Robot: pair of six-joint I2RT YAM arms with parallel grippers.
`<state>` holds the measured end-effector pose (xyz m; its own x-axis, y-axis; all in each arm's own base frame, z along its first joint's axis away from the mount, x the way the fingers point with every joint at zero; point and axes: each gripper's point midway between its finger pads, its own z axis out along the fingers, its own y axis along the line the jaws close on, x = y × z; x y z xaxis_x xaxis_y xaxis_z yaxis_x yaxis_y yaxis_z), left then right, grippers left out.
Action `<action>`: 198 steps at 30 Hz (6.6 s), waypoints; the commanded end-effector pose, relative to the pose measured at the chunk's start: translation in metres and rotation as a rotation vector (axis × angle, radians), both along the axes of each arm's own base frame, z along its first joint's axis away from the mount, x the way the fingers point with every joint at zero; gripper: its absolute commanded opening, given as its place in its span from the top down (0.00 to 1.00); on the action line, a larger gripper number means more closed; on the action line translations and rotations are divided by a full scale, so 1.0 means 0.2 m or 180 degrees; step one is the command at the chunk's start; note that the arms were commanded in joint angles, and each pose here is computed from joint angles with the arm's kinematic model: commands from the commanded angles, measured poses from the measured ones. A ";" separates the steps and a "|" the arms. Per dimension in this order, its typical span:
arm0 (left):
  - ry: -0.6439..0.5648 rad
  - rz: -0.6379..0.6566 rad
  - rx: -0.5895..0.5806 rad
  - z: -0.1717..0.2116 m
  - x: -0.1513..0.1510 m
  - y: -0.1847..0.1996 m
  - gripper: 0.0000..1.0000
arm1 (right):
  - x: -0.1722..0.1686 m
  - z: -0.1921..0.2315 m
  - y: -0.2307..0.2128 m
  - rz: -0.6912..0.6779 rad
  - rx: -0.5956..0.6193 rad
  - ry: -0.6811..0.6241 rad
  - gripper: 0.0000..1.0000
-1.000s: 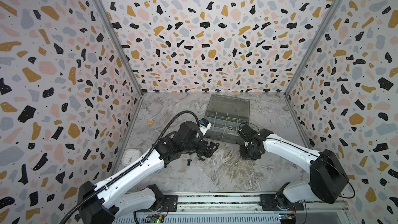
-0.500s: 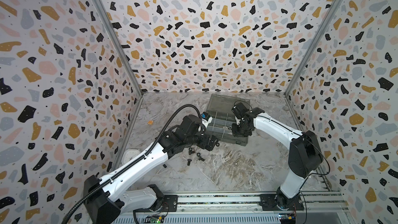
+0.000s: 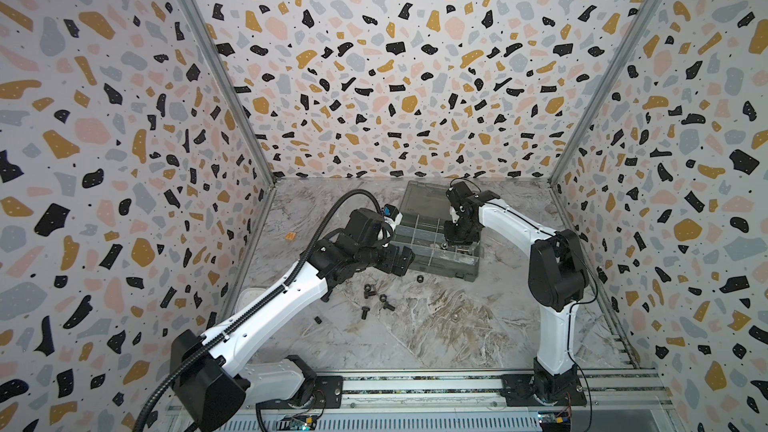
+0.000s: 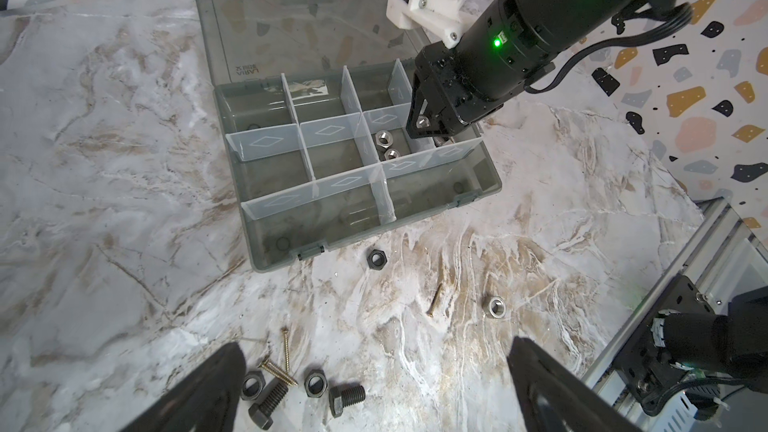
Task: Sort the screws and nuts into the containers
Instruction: 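Carry the nut into the nut compartment and open the right gripper, then grasp a silver nut with the right gripper while the left gripper hovers, then carry the silver nut into the nut compartment and open the right gripper, then grasp a black nut beside the organizer with the left gripper while the right gripper hovers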
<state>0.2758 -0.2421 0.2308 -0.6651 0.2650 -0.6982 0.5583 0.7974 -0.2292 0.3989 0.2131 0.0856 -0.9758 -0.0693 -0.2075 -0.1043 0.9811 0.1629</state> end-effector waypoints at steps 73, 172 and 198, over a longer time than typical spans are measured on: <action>0.0094 0.0070 -0.0463 0.01 -0.27 0.15 0.00 | -1.13 -0.36 -0.02 0.0437 -0.0217 0.0813 0.71; 0.0870 0.0080 0.0860 -0.90 0.17 -0.29 0.35 | -0.39 0.50 -0.44 -0.0191 0.0345 -0.0407 0.04; 0.0874 0.0131 0.0975 -1.04 0.21 -0.35 0.49 | -0.44 0.47 -0.55 -0.0268 0.0104 -0.0374 0.05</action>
